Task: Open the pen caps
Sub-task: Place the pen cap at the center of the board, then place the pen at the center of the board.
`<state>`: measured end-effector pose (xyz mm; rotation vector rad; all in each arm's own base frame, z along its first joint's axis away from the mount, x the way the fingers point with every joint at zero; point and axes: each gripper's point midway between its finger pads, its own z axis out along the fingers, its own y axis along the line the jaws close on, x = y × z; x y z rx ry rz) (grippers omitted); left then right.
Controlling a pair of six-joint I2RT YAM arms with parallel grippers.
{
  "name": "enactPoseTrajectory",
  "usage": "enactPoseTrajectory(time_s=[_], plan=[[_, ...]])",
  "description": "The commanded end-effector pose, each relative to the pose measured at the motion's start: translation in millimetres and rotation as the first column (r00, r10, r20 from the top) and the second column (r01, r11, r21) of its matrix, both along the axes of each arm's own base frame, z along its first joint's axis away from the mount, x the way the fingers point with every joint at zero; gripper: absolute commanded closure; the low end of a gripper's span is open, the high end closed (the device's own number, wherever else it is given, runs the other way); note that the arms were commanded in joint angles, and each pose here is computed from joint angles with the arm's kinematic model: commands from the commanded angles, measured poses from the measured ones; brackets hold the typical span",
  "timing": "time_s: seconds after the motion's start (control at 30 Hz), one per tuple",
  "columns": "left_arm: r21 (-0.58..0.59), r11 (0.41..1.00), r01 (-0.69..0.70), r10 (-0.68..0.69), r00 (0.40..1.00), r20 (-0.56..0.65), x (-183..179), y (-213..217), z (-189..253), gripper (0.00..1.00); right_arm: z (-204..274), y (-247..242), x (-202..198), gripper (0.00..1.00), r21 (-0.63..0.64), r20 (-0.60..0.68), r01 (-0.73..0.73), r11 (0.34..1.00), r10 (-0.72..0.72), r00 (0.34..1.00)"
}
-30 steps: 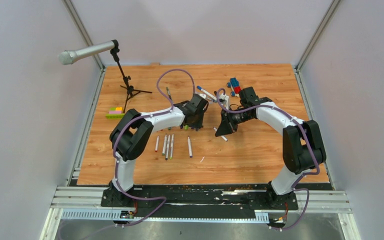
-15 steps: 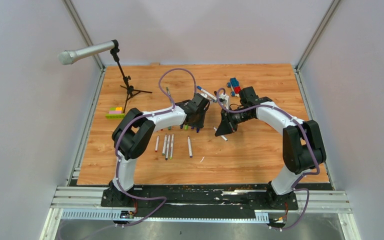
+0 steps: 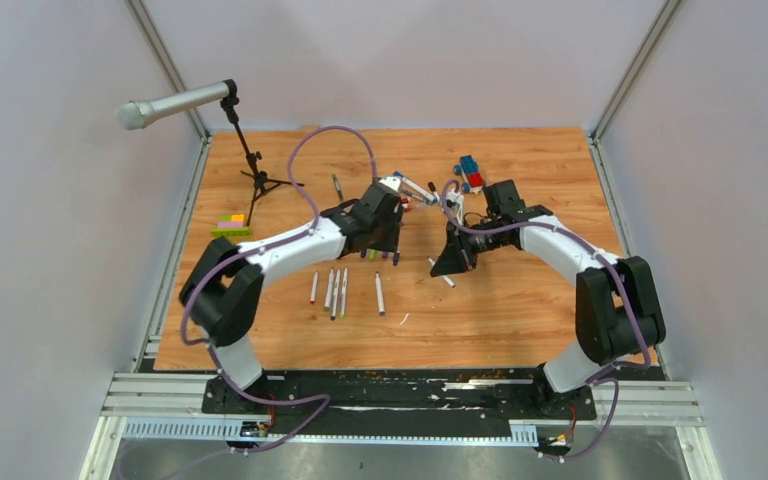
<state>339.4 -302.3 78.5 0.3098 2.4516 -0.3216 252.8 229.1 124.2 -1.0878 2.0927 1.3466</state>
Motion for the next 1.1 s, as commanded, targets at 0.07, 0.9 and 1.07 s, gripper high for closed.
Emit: enactPoseTrajectory(time_s=[0.07,0.9,1.07], plan=[[-0.104,0.994,-0.044,0.063,0.980,0.188,-18.8,34.5,56.8,0.47,28.8,9.6,-4.8,1.00,0.132,0.024,0.062,0.989,-0.065,0.998],[-0.202,0.931,-0.303,0.364,0.791,0.492,-85.3,185.2,63.9,0.15,-87.2,80.8,18.9,0.97,-0.435,0.014,0.519,0.736,-0.570,0.821],[-0.178,0.934,-0.309,0.356,0.800,0.483,-82.7,183.0,60.5,0.15,-95.8,82.6,17.0,0.94,-0.458,0.038,0.530,0.714,-0.579,0.814]])
